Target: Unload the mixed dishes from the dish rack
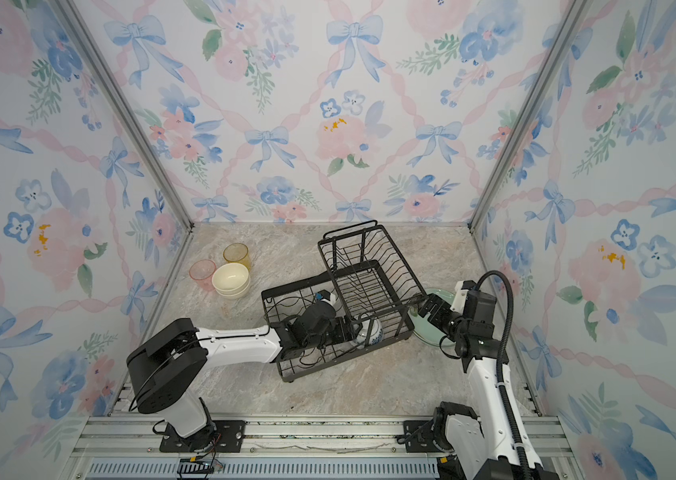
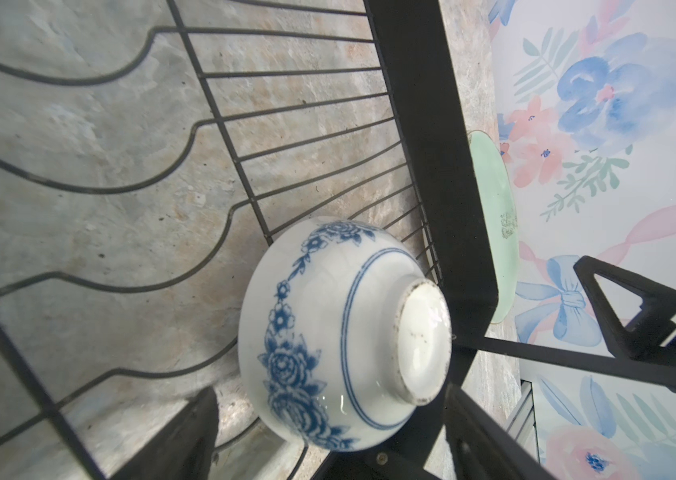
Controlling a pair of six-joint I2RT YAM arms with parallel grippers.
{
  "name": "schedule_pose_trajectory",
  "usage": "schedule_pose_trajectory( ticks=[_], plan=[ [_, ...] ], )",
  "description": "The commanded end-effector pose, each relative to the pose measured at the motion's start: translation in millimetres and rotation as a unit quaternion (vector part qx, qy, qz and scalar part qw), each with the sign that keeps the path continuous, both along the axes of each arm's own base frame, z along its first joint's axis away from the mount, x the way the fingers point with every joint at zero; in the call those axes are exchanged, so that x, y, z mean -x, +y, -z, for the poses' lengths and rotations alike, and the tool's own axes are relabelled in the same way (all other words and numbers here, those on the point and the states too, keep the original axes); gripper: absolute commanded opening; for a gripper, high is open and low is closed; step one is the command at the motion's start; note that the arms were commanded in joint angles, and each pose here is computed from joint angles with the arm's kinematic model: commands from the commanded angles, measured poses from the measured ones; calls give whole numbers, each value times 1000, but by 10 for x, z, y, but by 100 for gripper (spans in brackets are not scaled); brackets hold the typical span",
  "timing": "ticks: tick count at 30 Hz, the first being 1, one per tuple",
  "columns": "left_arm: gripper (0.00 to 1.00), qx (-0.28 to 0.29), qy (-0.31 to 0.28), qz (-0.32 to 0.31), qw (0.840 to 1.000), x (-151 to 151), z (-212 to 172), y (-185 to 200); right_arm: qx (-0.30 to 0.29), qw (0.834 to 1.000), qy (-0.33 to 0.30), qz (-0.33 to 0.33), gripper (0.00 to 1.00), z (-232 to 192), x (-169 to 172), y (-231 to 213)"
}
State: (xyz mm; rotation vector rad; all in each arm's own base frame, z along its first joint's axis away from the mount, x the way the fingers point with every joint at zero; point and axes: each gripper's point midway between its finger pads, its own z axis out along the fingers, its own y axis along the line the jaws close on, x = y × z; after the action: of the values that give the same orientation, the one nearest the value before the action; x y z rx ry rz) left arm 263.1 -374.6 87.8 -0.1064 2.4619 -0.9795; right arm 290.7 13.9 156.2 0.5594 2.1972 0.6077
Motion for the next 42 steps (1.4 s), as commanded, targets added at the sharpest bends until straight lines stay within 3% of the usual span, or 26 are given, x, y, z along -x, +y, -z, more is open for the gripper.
schedule_pose_trajectory(
  ticks=[1, 21, 42],
  plan=[
    [85, -40, 19, -7, 999, 18, 176, 46, 14, 1000, -7, 1, 97, 6, -14, -32],
    [83, -114, 56, -35, 991, 30, 450, 416, 10, 1000, 1, 21, 97, 57, -12, -141],
    [85, -210, 79, -77, 971, -173, 497, 1423, 14, 999, -2, 29, 97, 45, 15, -177]
  ],
)
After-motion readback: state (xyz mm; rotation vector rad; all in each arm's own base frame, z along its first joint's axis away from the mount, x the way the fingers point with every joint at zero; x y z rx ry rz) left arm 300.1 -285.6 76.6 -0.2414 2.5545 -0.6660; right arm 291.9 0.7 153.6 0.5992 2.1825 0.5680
